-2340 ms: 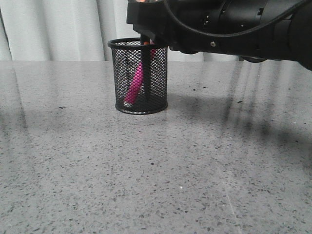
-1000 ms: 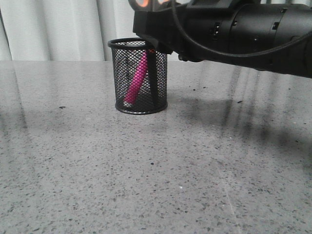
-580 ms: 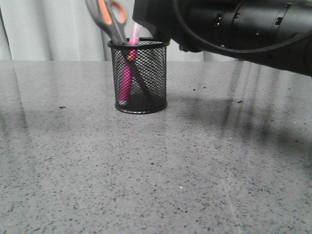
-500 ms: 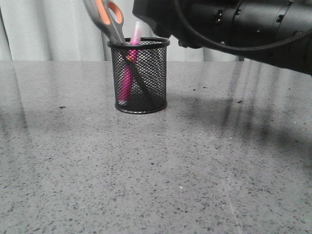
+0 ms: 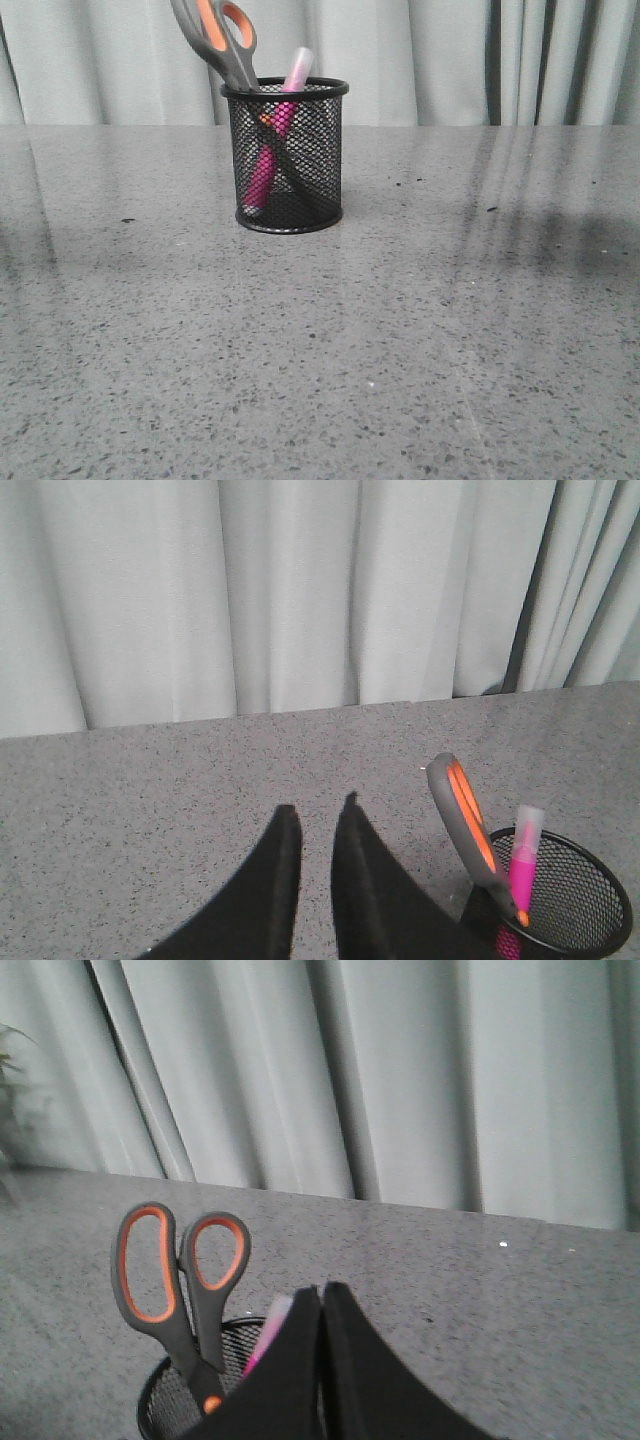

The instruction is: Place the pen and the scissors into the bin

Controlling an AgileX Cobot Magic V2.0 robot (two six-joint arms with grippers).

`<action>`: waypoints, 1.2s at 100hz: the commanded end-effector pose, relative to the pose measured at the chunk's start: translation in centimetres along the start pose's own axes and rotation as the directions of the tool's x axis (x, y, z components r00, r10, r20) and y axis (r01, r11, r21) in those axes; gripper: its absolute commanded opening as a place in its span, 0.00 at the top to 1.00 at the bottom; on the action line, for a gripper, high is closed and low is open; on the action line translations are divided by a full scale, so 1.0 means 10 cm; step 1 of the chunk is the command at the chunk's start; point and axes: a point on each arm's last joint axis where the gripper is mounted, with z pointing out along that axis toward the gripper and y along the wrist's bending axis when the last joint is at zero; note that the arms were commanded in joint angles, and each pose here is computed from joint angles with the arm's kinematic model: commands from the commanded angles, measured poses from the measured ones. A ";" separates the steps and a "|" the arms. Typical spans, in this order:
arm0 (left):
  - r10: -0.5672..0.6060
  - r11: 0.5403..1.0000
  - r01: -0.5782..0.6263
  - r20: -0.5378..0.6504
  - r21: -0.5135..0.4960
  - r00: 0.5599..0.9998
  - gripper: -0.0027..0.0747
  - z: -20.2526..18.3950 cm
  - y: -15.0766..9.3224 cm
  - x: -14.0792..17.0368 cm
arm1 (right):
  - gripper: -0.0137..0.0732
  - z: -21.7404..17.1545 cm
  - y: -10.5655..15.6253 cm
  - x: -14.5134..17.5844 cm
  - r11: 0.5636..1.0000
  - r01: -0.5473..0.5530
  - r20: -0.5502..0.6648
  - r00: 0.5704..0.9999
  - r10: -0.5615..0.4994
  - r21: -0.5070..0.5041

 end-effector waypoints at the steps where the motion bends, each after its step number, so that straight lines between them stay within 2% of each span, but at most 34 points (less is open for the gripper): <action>1: 0.043 0.999 -0.043 0.120 -0.006 0.992 0.99 -0.13 0.00 -0.16 | 0.90 -0.27 -0.06 -0.32 0.999 0.041 0.058 0.997 -0.043 0.025; 18: 0.053 0.999 -0.052 0.198 -0.012 0.979 0.99 -0.30 0.01 -0.06 | 0.90 -0.73 -0.17 -0.51 0.995 0.047 0.053 0.997 -0.051 0.087; 32: 0.048 0.999 -0.045 0.290 -0.018 0.956 0.99 -0.50 0.02 0.16 | 0.90 -1.06 -0.18 -0.52 0.987 0.115 0.019 0.993 -0.118 0.111; 46: 0.030 1.000 -0.025 0.353 -0.018 0.935 0.99 -0.71 0.05 0.43 | 0.90 -1.36 -0.16 -0.38 0.984 0.138 0.054 0.988 -0.145 0.114; 68: -0.018 1.000 0.022 0.454 -0.004 0.891 0.99 -1.04 0.08 0.83 | 0.90 -1.73 -0.18 0.02 0.983 0.142 0.147 0.976 -0.159 0.119; 93: -0.042 0.999 0.043 0.473 0.009 0.880 0.99 -1.17 0.10 1.20 | 0.91 -1.92 -0.20 0.35 0.983 0.143 0.183 0.970 -0.163 0.119; 120: -0.064 0.998 0.063 0.469 0.016 0.881 0.99 -1.17 0.10 1.24 | 0.91 -1.89 -0.22 0.49 0.983 0.141 0.143 0.977 -0.157 0.118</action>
